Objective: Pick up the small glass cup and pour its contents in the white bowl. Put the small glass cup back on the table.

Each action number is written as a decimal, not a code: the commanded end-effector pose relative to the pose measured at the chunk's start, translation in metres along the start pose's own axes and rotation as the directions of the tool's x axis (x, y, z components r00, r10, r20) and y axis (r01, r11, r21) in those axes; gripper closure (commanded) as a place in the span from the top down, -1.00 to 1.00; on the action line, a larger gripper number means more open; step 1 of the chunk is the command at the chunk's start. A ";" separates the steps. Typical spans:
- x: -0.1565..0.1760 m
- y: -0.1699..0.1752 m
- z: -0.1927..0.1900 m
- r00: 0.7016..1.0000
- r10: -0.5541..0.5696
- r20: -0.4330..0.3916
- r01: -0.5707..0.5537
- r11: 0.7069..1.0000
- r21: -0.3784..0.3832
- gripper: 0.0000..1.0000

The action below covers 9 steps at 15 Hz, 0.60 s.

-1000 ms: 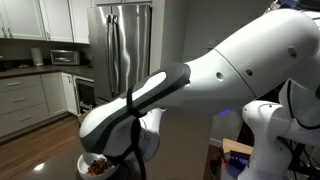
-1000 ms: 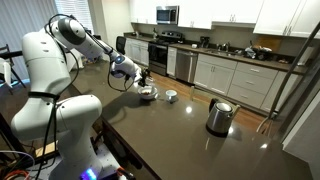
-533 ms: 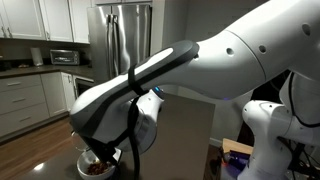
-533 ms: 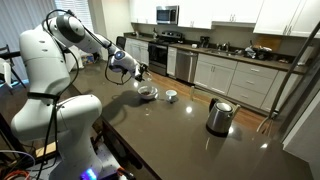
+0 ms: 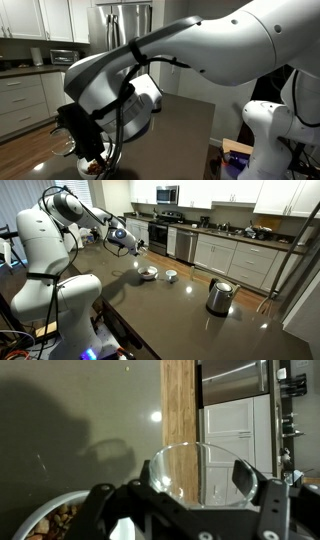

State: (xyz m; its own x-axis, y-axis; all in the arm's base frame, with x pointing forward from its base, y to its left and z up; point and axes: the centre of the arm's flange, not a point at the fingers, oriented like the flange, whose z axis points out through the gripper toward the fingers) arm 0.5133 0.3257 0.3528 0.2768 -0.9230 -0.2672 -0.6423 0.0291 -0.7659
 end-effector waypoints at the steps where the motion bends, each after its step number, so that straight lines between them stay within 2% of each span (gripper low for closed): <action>1: 0.000 0.000 0.000 1.000 0.000 0.000 0.000 1.000 0.000 0.64; 8: -0.001 0.000 0.000 1.000 -0.001 0.000 0.001 1.000 0.000 0.64; 9: -0.001 0.000 0.000 1.000 -0.001 0.000 0.001 1.000 0.000 0.14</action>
State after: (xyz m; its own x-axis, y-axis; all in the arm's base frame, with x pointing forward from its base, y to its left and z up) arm 0.5129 0.3263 0.3528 0.2776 -0.9229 -0.2669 -0.6421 0.0284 -0.7661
